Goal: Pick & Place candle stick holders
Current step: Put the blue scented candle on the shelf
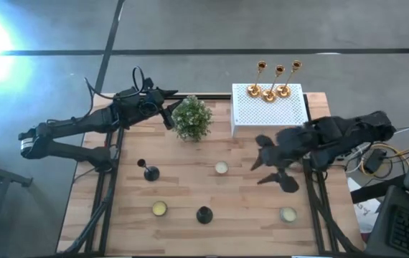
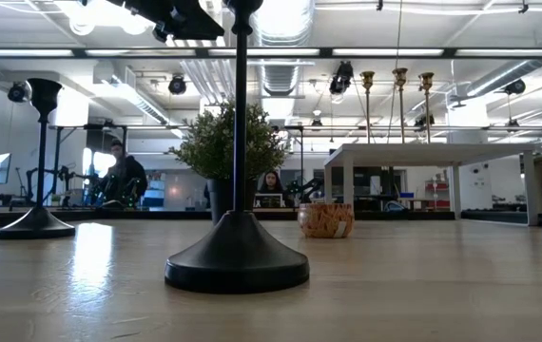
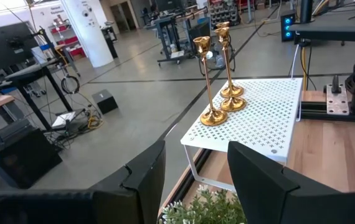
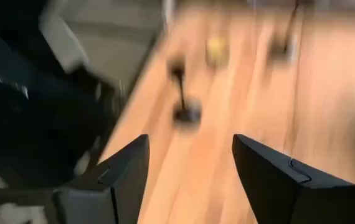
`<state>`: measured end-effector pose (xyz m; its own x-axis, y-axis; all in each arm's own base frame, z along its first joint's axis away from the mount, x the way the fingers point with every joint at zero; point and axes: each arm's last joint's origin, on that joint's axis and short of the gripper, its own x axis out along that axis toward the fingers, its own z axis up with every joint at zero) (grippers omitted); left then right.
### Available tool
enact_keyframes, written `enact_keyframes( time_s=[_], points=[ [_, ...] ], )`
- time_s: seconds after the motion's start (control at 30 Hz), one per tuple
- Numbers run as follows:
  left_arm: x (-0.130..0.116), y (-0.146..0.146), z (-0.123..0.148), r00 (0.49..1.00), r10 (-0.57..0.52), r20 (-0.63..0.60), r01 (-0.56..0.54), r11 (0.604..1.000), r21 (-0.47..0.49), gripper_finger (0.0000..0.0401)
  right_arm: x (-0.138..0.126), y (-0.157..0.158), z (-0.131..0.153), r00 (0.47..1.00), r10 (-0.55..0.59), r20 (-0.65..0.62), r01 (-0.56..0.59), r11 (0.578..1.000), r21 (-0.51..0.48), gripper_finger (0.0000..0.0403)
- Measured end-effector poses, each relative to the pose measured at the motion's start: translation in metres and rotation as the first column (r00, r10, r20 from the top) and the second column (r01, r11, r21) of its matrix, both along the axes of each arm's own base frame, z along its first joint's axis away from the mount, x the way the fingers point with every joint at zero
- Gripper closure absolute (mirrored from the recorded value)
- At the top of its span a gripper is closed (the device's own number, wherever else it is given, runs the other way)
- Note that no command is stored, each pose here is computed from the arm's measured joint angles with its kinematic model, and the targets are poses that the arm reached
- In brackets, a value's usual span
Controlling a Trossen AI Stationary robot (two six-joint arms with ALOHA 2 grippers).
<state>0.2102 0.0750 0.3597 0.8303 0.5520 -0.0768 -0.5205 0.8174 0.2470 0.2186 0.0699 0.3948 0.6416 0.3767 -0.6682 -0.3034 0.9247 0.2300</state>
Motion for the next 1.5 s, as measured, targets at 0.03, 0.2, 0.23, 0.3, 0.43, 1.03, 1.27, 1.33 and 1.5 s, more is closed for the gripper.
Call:
enact_keyframes(
  time_s=[0.03, 0.2, 0.23, 0.3, 0.43, 1.03, 1.27, 1.33, 1.5],
  points=[
    [0.0, 0.0, 0.0, 1.0, 0.0, 0.0, 0.0, 1.0, 0.0, 0.0222, -0.001, 0.001, -0.004, 0.997, -0.022, -0.08, 0.022, 1.0, 0.007, 0.018],
    [0.0, 0.0, 0.0, 1.0, -0.001, 0.0, 0.001, 1.0, 0.0, 0.0222, -0.017, 0.015, -0.013, 0.936, -0.109, -0.334, 0.128, 0.991, 0.034, 0.018],
    [0.0, 0.0, 0.0, 1.0, -0.001, 0.0, 0.001, 1.0, 0.0, 0.0222, -0.021, 0.018, -0.013, 0.929, -0.125, -0.347, 0.149, 0.988, 0.042, 0.018],
    [0.0, 0.0, 0.0, 1.0, -0.001, -0.001, 0.001, 1.0, 0.0, 0.0222, -0.032, 0.023, -0.011, 0.913, -0.152, -0.378, 0.188, 0.98, 0.059, 0.018],
    [0.0, 0.0, 0.0, 1.0, -0.001, 0.0, 0.001, 1.0, 0.0, 0.0222, -0.051, 0.035, -0.004, 0.902, -0.225, -0.369, 0.274, 0.958, 0.083, 0.018],
    [0.0, 0.0, 0.0, 1.0, -0.001, -0.001, 0.001, 1.0, 0.0, 0.0222, -0.083, 0.08, -0.044, 0.702, -0.439, -0.56, 0.425, 0.89, -0.164, 0.0179],
    [0.0, 0.0, 0.0, 1.0, -0.001, -0.001, 0.001, 1.0, 0.0, 0.0222, -0.09, 0.084, -0.078, 0.602, -0.543, -0.586, 0.481, 0.832, -0.278, 0.0179],
    [0.0, 0.0, 0.0, 1.0, -0.001, -0.002, 0.001, 1.0, 0.0, 0.0222, -0.092, 0.083, -0.086, 0.578, -0.555, -0.598, 0.478, 0.824, -0.303, 0.0179],
    [0.0, 0.0, 0.0, 1.0, 0.0, -0.002, 0.0, 1.0, 0.0, 0.0222, -0.093, 0.083, -0.096, 0.544, -0.557, -0.628, 0.472, 0.822, -0.319, 0.0179]
  ],
)
